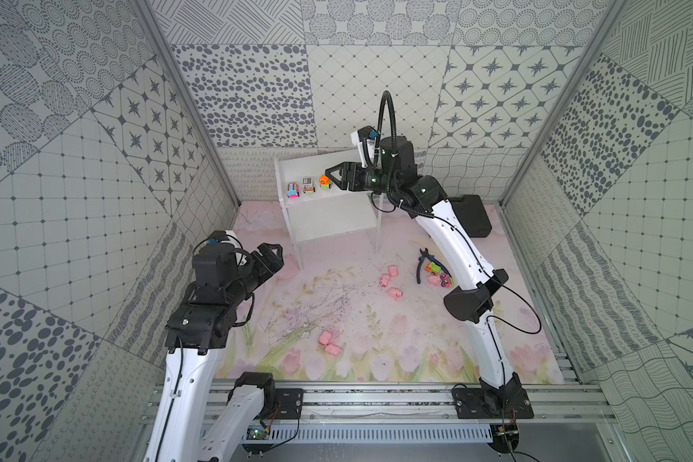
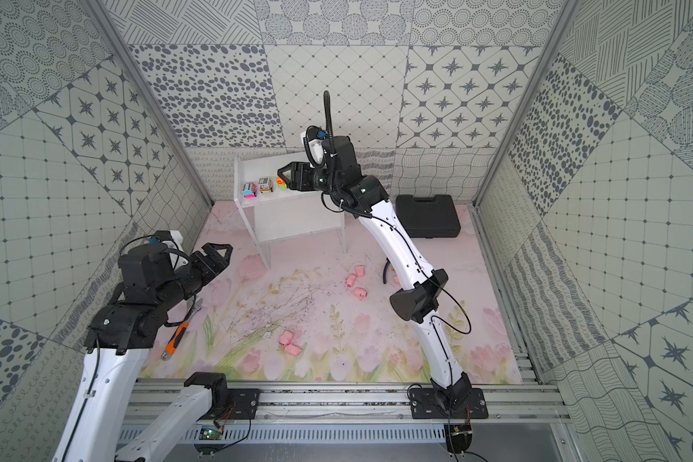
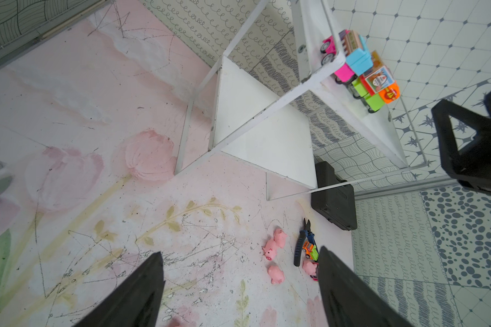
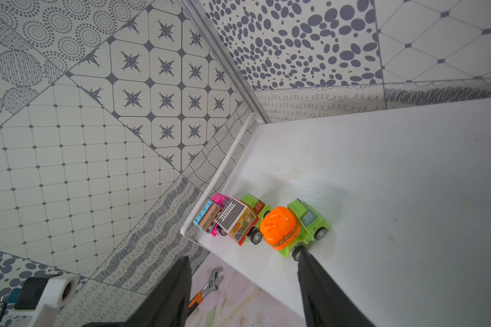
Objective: Organize plastic toys on shelves
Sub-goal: Adjust the plastic toy on the shelf.
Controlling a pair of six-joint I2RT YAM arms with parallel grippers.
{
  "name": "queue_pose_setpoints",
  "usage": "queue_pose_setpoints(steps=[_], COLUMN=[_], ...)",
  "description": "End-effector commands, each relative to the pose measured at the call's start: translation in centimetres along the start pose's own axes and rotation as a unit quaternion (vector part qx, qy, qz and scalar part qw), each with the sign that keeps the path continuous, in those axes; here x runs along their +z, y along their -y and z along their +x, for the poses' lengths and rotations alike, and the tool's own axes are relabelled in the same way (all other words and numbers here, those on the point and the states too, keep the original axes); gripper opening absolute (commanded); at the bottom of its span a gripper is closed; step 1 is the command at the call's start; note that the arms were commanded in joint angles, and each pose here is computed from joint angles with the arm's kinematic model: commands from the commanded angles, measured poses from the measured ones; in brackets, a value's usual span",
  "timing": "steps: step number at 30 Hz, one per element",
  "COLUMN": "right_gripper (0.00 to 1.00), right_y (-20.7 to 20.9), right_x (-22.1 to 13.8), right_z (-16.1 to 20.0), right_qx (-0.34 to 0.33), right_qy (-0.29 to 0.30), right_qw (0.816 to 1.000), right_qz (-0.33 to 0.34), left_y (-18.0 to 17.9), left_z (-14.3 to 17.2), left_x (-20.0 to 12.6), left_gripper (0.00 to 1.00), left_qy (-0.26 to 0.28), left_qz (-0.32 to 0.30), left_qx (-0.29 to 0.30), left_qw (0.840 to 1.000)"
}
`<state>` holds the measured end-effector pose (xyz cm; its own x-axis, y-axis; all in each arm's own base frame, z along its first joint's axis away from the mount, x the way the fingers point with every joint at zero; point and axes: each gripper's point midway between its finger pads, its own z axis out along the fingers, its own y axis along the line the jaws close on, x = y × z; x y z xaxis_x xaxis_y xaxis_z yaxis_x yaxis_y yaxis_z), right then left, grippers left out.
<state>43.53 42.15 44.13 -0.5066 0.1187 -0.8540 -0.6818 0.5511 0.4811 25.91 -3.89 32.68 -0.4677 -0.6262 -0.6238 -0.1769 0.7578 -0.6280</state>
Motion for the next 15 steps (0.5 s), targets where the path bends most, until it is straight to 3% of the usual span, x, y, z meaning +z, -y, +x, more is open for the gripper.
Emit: queue_pose_setpoints(steps=[1,4,9,15], right_gripper=[0.70,0.71,0.71,0.70], right_y=[-1.3,-0.6,-1.7,-1.9], right_x=[-1.4,-1.1,-1.6,-6.4], right_z=[-2.1,-1.7,-1.9,-2.9], right_qx=[-0.071,-0.078,-0.086,-0.105], right_qy=[0.044,0.048,0.042,0.022], right_qw=[0.996,0.993,0.994,0.993], right_qz=[0.037,0.074,0.043,0.048], left_y=[2.1,2.9,7.0,13.9], left_z=[-2.0,-2.5,-4.2,-8.3], left_x=[-0.9,-0.8,-0.8,-0.8], left_gripper=[0.88,0.88,0.86,0.82], left_qy=[0.028,0.030,0.033,0.013], left_qz=[0.037,0.050,0.128,0.215], left_qx=[0.004,0.005,0.011,0.005], left_qw=[0.999,0.998,0.991,0.976])
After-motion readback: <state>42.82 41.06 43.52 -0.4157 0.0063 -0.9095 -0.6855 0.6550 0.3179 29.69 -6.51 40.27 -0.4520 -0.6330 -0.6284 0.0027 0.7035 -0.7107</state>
